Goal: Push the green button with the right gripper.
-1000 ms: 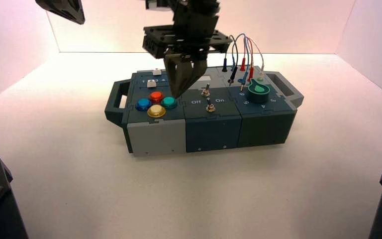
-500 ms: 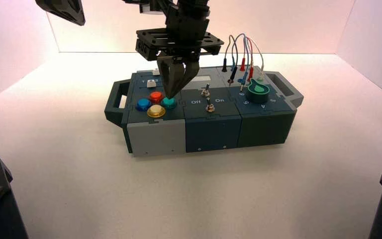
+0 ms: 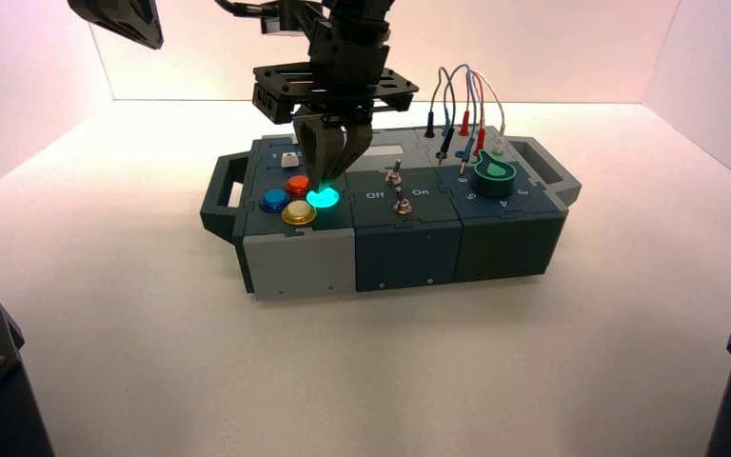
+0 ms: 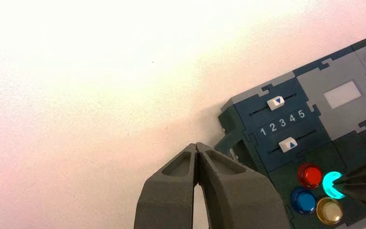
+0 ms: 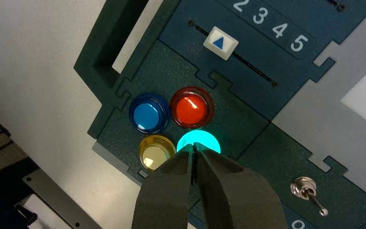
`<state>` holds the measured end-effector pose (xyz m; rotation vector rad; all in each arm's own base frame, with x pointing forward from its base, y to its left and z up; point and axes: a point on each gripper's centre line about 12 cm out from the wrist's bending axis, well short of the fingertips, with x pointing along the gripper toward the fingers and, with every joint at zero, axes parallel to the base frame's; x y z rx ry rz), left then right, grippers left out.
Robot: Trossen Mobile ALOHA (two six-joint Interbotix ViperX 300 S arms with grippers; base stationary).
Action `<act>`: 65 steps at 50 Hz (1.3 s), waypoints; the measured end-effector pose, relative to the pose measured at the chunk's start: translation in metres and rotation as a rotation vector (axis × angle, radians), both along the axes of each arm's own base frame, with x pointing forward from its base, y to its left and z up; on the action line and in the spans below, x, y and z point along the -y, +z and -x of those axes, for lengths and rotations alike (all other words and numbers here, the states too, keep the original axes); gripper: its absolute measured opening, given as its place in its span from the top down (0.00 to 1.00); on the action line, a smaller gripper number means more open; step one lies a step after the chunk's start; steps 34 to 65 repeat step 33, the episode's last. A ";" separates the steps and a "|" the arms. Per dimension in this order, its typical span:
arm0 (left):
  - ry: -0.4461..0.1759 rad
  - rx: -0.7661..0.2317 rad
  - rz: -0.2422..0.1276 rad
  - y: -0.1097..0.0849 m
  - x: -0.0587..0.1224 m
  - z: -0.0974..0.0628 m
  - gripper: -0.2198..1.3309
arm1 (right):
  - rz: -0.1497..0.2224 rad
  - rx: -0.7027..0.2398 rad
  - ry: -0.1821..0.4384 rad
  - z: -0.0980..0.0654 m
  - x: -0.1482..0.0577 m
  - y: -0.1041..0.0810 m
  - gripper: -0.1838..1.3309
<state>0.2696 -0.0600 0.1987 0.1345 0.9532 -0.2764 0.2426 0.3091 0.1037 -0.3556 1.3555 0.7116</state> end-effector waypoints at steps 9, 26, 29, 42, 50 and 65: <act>-0.006 0.000 -0.006 0.000 0.000 0.000 0.96 | 0.009 -0.011 0.001 0.004 0.005 0.003 0.97; -0.009 0.000 -0.014 -0.001 -0.001 0.000 0.96 | -0.032 0.003 0.023 0.021 0.019 0.065 0.97; -0.009 0.000 -0.016 -0.001 -0.001 0.000 0.96 | -0.032 0.001 0.023 0.023 0.021 0.069 0.97; -0.013 -0.001 -0.016 -0.001 0.000 0.000 0.96 | -0.025 -0.004 0.026 0.025 0.023 0.068 0.97; -0.013 -0.001 -0.016 -0.001 0.000 0.000 0.96 | -0.025 -0.004 0.026 0.025 0.023 0.068 0.97; -0.013 -0.001 -0.016 -0.001 0.000 0.000 0.96 | -0.025 -0.004 0.026 0.025 0.023 0.068 0.97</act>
